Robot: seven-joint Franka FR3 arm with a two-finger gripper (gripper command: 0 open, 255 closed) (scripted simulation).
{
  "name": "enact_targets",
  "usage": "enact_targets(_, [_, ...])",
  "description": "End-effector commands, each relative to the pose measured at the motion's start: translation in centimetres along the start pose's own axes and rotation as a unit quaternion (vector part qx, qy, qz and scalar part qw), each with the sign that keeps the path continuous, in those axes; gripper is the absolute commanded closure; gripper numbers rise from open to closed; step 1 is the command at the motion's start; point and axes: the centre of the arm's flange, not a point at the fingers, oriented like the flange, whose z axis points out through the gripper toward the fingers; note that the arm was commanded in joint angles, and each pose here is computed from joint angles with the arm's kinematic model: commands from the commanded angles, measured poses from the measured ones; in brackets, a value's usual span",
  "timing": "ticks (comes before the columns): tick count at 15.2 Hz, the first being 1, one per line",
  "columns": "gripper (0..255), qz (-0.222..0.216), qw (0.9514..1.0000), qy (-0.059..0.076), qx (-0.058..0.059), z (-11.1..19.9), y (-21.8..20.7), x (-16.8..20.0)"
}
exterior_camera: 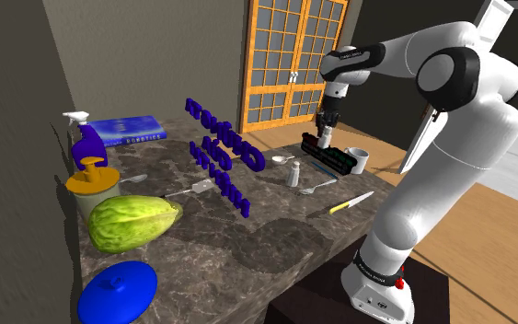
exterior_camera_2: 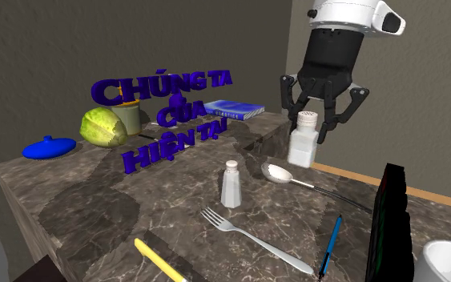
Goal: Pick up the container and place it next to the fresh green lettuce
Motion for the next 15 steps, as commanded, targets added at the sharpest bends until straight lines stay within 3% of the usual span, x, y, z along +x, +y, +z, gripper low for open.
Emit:
enact_targets(1, [255, 0.0, 1.0, 0.0, 0.0, -1.1, -0.1, -0.2])
enact_targets(11, [255, 0.0, 1.0, 0.0, 0.0, -6.2, -0.6, -0.7])
enact_targets(15, [255, 0.0, 1.0, 0.0, 0.0, -5.5, -5.7, -2.1])
